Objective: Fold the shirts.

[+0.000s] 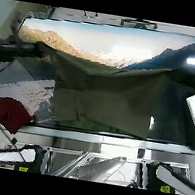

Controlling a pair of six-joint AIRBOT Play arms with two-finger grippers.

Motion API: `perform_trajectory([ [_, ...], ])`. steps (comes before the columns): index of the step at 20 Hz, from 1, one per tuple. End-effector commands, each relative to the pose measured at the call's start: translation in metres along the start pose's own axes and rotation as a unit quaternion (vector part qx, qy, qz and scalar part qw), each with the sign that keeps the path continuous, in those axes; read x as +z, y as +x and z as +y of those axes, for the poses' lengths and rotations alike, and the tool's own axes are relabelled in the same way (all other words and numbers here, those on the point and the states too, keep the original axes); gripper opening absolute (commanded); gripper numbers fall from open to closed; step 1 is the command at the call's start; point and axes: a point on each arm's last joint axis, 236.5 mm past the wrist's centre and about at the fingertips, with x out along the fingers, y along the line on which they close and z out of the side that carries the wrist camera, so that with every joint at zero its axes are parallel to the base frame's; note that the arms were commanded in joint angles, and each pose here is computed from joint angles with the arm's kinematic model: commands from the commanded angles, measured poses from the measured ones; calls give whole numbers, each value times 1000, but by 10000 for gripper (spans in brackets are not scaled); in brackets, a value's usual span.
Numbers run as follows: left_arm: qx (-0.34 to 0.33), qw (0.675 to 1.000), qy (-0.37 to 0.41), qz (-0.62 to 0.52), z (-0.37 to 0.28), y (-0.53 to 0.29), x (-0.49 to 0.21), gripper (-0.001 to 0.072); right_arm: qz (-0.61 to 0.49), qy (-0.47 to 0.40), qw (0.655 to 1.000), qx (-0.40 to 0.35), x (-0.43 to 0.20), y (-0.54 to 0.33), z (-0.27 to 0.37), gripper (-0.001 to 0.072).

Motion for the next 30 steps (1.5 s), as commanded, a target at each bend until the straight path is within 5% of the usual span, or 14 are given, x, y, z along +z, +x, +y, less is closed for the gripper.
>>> perform_trajectory([
  [1, 32, 998, -38, 36, 79, 70, -16, 21, 32, 51, 998, -17, -24, 72, -66, 15],
  [12, 7, 998, -23, 54, 112, 102, 7, 25, -8, 32, 999, 8, 9, 98, -85, 20],
  [13, 5, 998, -22, 55, 109, 103, 6, 132, -4, 37, 999, 10, 7, 99, -85, 137],
  [14, -1, 998, -21, 61, 105, 102, 4, 339, 1, 37, 999, 17, 5, 98, -81, 333],
  [15, -10, 997, -17, 74, 97, 97, 0, 346, 7, 37, 999, 26, 4, 93, -77, 363],
  [20, 14, 985, -42, 170, 95, 16, -32, 344, 64, 69, 991, 95, -8, 15, -53, 360],
  [24, 43, 968, -108, 224, 98, -32, -105, 344, 185, 88, 978, 34, -95, -23, -74, 285],
  [30, 99, 939, -219, 245, 103, -47, -259, 345, 244, 158, 956, -39, -194, -49, -107, 298],
])
